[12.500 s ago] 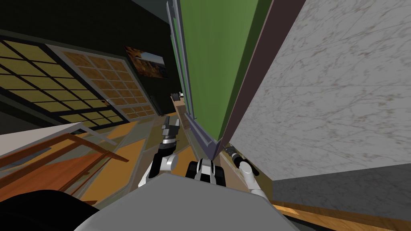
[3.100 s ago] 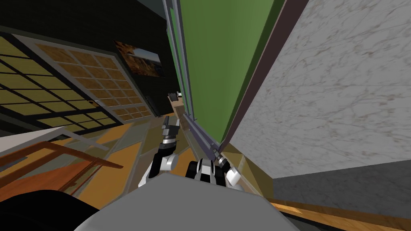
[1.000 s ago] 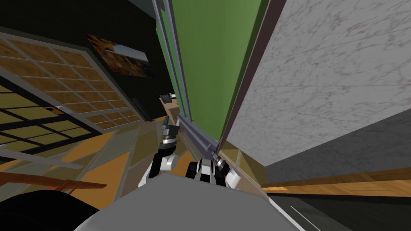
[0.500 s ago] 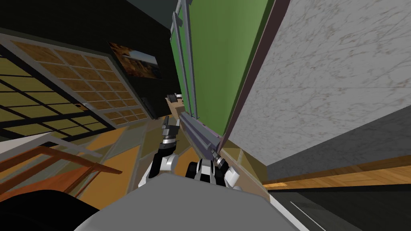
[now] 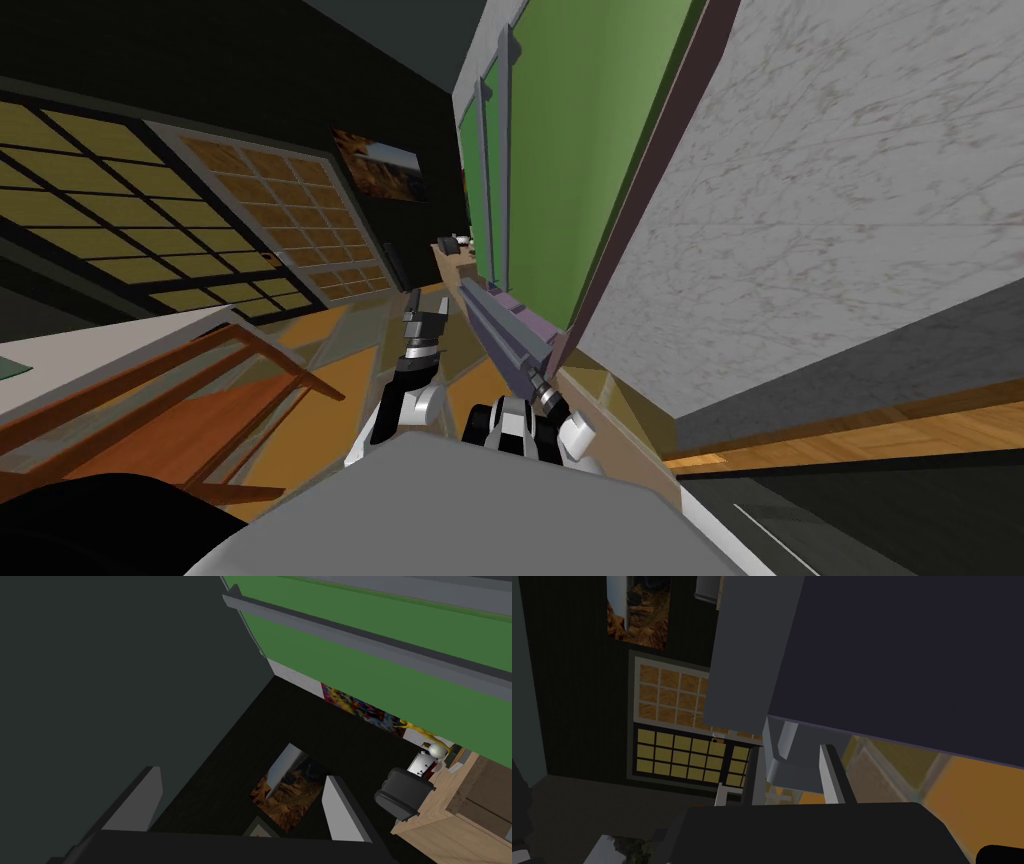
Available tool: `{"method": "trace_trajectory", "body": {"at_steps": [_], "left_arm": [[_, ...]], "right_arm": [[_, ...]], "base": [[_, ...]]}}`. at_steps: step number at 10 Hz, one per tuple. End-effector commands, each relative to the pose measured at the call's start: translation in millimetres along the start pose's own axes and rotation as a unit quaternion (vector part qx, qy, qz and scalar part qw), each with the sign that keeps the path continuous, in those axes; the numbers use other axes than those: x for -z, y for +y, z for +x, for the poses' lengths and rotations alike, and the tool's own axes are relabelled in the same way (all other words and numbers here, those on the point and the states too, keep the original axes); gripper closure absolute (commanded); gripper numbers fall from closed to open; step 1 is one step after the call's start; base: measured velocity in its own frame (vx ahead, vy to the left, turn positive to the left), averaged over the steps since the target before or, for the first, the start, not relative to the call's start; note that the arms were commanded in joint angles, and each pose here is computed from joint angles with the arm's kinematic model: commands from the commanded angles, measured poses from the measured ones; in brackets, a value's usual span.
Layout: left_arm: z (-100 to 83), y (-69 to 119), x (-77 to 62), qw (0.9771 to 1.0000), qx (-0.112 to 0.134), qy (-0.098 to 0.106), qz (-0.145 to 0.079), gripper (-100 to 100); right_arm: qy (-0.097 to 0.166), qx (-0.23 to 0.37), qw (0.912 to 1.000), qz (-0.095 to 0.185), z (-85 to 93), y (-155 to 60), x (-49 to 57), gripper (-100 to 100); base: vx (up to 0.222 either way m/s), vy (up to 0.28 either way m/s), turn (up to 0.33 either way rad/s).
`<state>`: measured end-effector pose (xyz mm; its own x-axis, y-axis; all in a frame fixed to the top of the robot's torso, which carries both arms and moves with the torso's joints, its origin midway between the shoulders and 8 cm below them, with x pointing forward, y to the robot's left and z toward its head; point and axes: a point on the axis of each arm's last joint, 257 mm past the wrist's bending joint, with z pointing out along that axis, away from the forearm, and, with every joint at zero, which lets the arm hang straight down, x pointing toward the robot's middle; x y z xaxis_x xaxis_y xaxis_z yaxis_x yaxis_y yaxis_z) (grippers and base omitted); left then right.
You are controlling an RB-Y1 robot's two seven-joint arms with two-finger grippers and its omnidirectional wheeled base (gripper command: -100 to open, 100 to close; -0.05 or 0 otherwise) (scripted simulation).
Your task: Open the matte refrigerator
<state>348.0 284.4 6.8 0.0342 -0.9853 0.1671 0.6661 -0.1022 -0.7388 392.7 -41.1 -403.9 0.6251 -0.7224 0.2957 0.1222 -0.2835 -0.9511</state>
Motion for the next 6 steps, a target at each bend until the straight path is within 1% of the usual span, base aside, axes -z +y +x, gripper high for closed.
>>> {"method": "trace_trajectory", "body": {"at_steps": [1, 3, 4, 5, 6], "left_arm": [[0.0, 0.0, 0.0, 1.0000, 0.000, 0.000, 0.000, 0], [0.1, 0.0, 0.0, 1.0000, 0.000, 0.000, 0.000, 0], [0.1, 0.0, 0.0, 1.0000, 0.000, 0.000, 0.000, 0], [0.0, 0.0, 0.0, 1.0000, 0.000, 0.000, 0.000, 0], [0.0, 0.0, -0.1, 1.0000, 0.000, 0.000, 0.000, 0]], "right_arm": [[-0.003, -0.002, 1.0000, -0.002, -5.6, 0, -1.1, 100], [-0.006, -0.004, 1.0000, -0.003, -10.0, 1, -1.9, 100], [-0.002, 0.000, 1.0000, 0.001, -2.5, -3, 1.3, 100], [-0.011, -0.006, 0.9994, -0.032, -9.2, 15, 8.6, 100], [-0.015, -0.009, 0.9991, -0.040, -11.2, 19, 9.0, 100]], "base": [[-0.117, 0.125, -0.033], [-0.133, 0.135, 0.005], [-0.080, 0.073, -0.033], [-0.077, -0.028, 0.247], [-0.079, -0.060, 0.387]]}}
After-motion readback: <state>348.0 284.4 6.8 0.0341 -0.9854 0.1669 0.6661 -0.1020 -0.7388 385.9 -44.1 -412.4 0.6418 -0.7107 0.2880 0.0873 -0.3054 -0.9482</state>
